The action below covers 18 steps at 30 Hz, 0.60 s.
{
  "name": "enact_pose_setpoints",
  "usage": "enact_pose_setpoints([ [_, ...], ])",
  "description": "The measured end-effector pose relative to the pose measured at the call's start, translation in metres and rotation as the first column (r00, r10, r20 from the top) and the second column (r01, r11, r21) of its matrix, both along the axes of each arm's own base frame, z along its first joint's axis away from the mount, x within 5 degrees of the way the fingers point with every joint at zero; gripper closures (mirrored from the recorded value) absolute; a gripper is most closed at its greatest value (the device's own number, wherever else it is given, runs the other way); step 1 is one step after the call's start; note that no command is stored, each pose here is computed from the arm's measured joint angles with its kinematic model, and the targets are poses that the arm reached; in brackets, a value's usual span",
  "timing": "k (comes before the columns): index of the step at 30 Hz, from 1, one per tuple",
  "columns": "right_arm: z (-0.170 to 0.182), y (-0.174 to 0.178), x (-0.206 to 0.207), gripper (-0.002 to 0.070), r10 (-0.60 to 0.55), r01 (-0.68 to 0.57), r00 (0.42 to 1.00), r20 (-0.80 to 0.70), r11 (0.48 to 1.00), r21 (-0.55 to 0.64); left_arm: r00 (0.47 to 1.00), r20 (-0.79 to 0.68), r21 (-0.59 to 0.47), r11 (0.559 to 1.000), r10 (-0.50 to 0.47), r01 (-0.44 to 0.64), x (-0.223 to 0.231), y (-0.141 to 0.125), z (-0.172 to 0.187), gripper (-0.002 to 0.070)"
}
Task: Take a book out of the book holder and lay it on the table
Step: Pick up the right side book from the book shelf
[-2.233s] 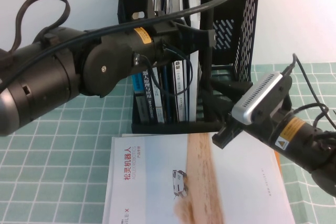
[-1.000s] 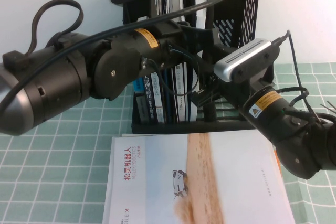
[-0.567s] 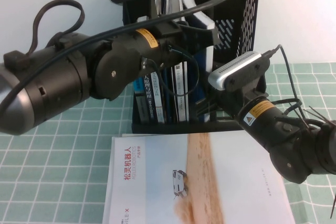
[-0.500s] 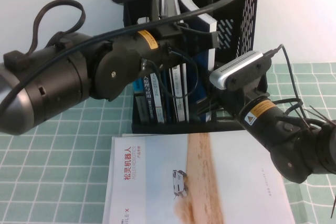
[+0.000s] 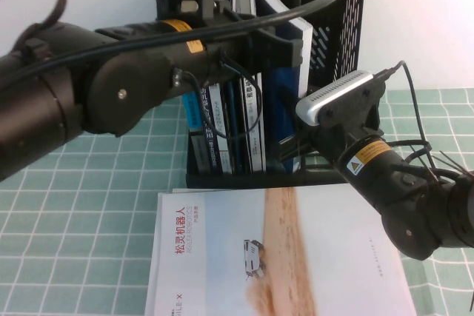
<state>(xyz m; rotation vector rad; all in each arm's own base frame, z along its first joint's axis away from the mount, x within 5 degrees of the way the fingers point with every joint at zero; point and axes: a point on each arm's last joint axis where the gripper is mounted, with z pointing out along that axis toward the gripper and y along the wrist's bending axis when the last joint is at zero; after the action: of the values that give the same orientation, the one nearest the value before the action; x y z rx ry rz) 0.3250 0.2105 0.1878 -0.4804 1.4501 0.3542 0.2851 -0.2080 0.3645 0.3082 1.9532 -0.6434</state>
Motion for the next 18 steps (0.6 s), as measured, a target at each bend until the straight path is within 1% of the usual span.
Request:
enact_pose_setpoints([
  [4,0.005,0.006,-0.007,0.0548,0.007,-0.006,1.000,0.017,0.998,-0.056,0.999,0.040,0.003,1.000,-0.007,0.007,-0.006,0.005,0.011,0.0678],
  [11,0.016,0.016,-0.018,0.0545,0.020,-0.009,0.997,0.078,0.991,-0.137,0.998,0.053,0.037,0.999,-0.019,0.017,-0.007,0.006,0.011,0.0678],
  [18,0.029,0.012,-0.019,0.0545,-0.025,0.034,0.996,0.091,0.994,-0.107,0.997,0.075,0.050,0.999,-0.022,0.018,-0.007,0.006,0.012,0.0678],
])
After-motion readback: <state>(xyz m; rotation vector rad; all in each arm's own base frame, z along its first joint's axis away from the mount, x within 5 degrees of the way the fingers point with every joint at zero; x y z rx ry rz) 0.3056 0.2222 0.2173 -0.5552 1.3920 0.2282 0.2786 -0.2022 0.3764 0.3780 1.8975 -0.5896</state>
